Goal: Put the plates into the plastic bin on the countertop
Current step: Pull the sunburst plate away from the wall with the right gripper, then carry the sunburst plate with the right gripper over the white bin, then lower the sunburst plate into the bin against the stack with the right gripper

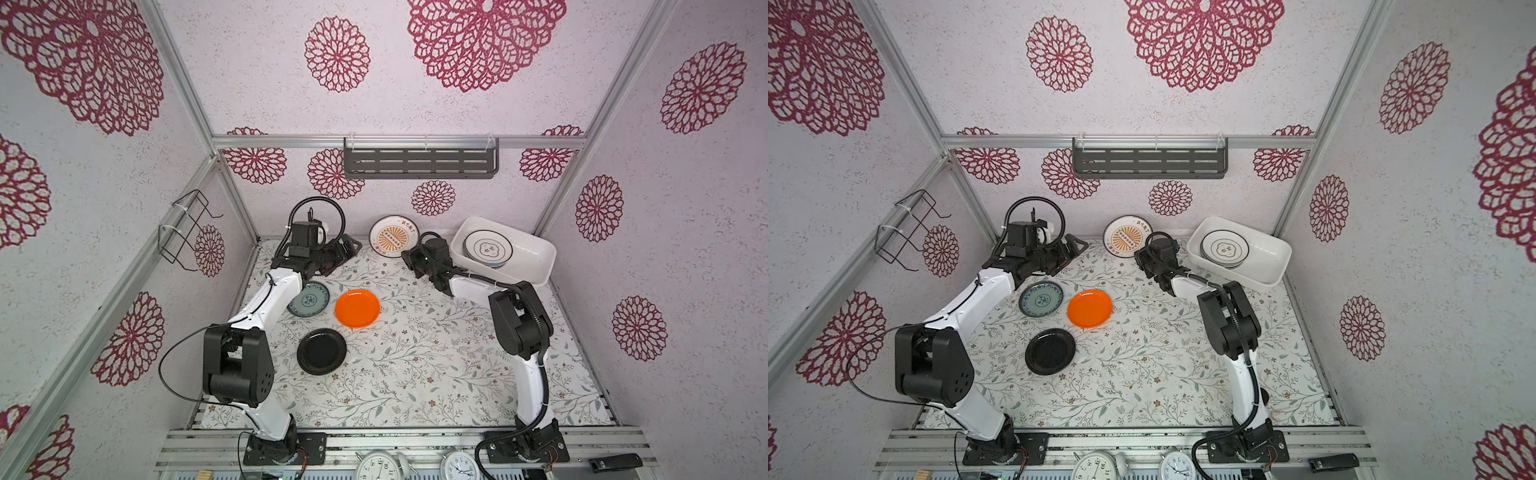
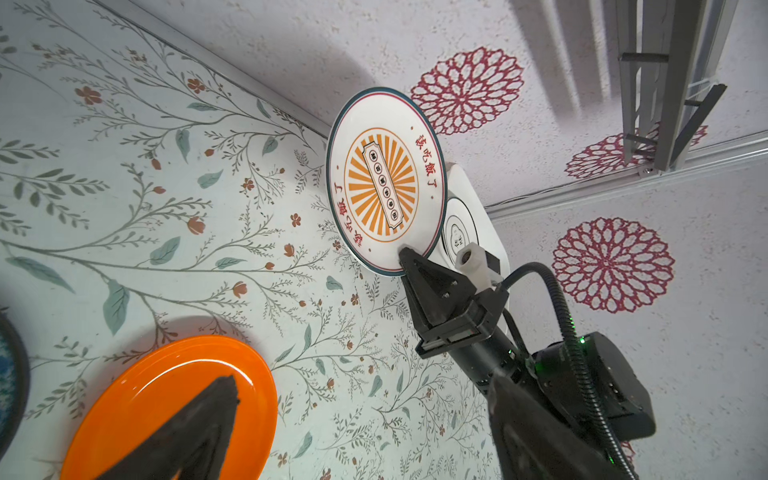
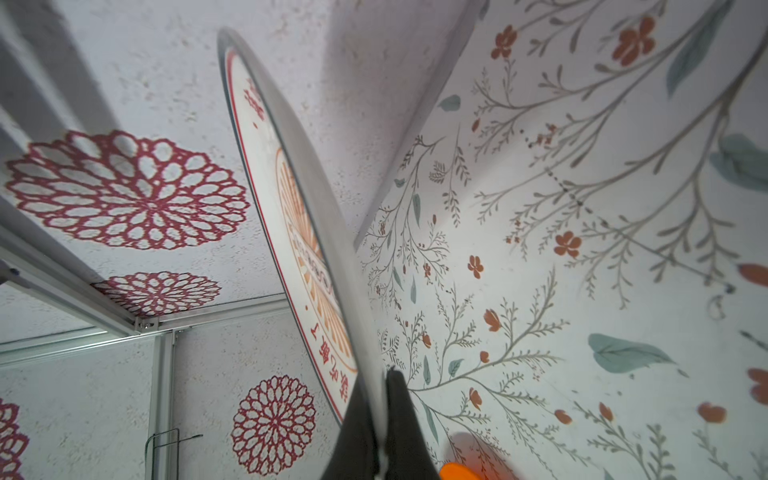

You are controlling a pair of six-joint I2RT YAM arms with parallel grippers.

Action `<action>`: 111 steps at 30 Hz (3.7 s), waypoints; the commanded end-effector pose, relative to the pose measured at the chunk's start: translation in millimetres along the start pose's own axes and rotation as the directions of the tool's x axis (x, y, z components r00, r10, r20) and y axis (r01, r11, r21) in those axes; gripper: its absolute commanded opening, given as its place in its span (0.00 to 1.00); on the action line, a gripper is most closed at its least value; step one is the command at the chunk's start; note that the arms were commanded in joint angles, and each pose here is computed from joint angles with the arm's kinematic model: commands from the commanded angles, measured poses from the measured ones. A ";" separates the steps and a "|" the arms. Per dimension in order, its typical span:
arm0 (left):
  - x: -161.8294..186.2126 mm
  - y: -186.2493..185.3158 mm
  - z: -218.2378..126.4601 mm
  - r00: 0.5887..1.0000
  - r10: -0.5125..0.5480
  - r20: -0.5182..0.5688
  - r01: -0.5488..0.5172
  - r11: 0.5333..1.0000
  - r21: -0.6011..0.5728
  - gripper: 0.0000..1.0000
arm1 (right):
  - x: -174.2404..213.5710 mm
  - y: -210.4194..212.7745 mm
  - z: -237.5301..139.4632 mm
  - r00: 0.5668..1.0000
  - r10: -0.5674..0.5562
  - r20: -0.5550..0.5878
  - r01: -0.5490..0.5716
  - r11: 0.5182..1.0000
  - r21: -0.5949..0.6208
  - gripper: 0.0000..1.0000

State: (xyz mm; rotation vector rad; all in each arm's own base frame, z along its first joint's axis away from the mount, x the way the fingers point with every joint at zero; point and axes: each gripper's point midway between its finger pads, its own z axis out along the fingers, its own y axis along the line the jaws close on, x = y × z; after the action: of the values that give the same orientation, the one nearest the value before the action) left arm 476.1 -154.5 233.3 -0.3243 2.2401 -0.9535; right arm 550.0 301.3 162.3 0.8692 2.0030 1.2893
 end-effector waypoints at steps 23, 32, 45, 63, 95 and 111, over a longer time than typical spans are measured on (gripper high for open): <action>-52.8 -56.6 39.8 0.984 0.038 0.175 -0.069 0.982 0.176 0.97 | -206.3 48.1 -148.9 0.891 -0.241 0.385 0.213 0.970 0.114 0.00; -74.3 -48.2 67.8 0.980 0.012 0.196 -0.041 0.989 0.145 0.97 | -260.0 4.3 -179.0 0.846 -0.278 0.454 0.175 0.950 0.257 0.00; -102.9 -39.8 91.8 0.973 -0.014 0.231 -0.021 0.989 0.147 0.97 | -308.3 -47.1 -178.1 0.856 -0.226 0.466 0.099 0.954 0.281 0.00; -108.5 -15.5 96.2 0.965 -0.065 0.253 0.034 0.992 0.123 0.97 | -297.1 -98.9 -122.9 0.944 -0.050 0.326 -0.033 0.969 0.245 0.00; -93.7 -2.5 89.2 0.962 -0.099 0.253 0.063 0.987 0.147 0.97 | -280.8 -146.5 -124.4 0.965 -0.018 0.261 -0.096 0.904 0.418 0.15; -87.7 -12.8 78.4 0.960 -0.106 0.261 0.049 0.975 0.215 0.97 | -277.7 -151.7 -124.9 0.971 -0.011 0.239 -0.101 0.887 0.451 0.39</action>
State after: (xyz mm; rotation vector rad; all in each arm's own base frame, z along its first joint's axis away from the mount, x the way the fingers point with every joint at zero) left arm 598.1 -168.5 199.3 -0.4776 1.9746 -1.0778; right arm 592.1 -29.5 91.9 1.2529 2.1239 0.7110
